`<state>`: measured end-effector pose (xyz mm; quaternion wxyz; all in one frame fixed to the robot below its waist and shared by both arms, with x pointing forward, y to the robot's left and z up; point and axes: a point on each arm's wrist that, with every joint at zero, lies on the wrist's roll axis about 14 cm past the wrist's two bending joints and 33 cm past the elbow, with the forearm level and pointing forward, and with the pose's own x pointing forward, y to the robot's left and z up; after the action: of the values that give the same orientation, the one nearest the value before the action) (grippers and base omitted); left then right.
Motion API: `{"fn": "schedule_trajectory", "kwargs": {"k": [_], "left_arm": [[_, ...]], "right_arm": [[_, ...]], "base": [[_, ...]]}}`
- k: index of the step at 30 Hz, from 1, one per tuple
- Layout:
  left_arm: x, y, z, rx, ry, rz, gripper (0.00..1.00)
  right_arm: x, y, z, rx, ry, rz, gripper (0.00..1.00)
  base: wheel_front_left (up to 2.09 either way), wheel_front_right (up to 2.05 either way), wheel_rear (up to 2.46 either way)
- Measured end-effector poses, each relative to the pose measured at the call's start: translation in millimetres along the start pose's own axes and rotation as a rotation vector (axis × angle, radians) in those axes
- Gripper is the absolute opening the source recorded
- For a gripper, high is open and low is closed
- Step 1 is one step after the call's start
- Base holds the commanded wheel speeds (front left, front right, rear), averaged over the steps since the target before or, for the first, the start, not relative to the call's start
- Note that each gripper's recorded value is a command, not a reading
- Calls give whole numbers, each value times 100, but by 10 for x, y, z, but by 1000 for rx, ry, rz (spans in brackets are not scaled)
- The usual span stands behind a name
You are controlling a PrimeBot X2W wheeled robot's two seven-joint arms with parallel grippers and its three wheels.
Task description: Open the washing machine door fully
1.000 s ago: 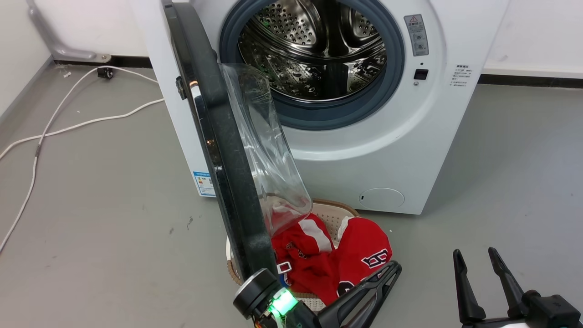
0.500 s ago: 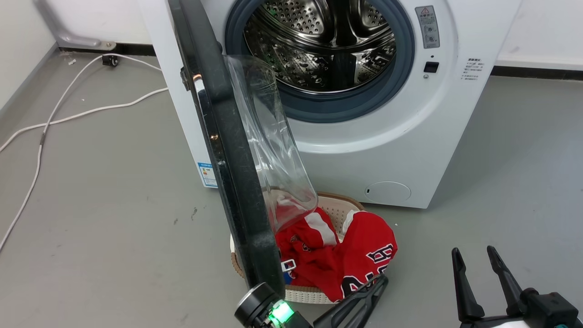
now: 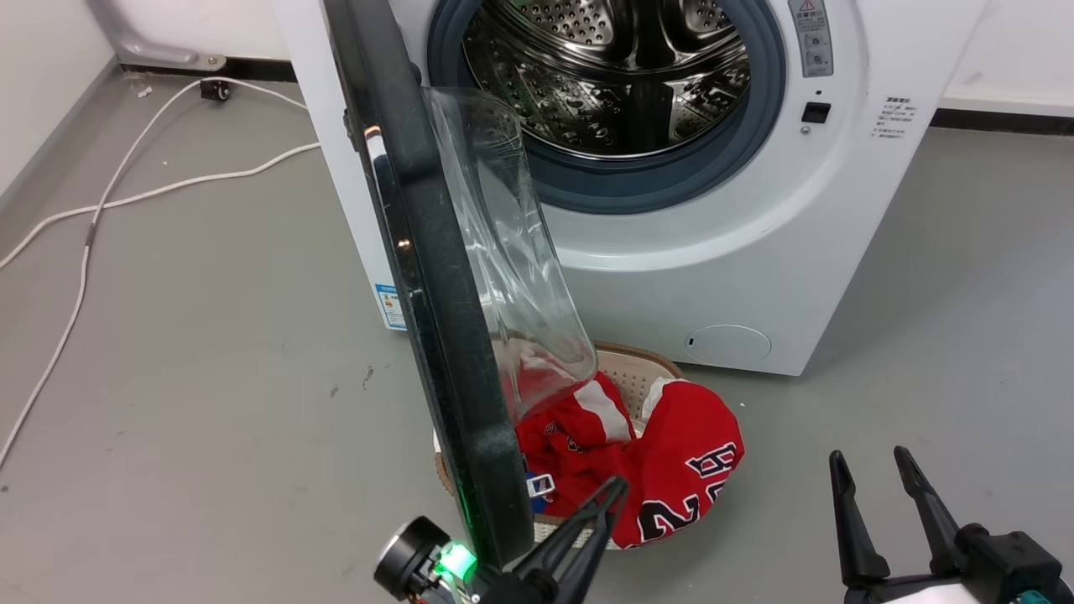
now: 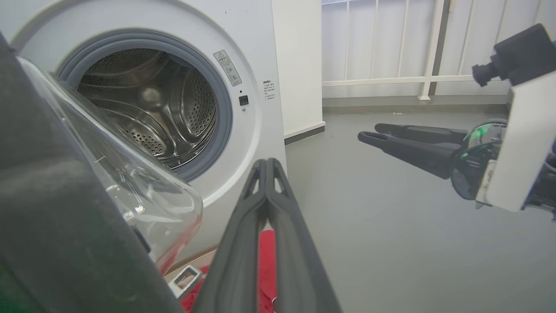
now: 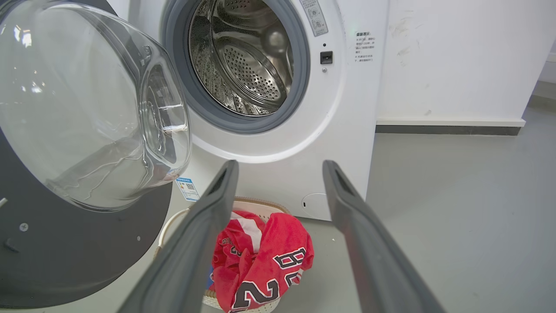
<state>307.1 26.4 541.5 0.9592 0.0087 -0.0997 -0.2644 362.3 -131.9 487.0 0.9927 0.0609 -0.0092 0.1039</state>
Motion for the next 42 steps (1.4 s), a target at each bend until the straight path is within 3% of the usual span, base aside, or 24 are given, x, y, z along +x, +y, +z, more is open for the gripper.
{"fn": "schedule_trajectory", "kwargs": {"k": [19, 30, 42], "left_arm": [[-255, 695, -105, 50, 49, 249, 0], [-581, 1010, -80, 78, 67, 404, 0], [-1148, 1653, -36, 129, 104, 661, 0]], "right_arm": [[95, 234, -81, 7, 24, 76, 100], [176, 423, -153, 3, 46, 141, 100], [259, 598, -265, 0, 78, 200, 100]], "base": [[0, 0, 0], [0, 0, 0], [0, 0, 0]]}}
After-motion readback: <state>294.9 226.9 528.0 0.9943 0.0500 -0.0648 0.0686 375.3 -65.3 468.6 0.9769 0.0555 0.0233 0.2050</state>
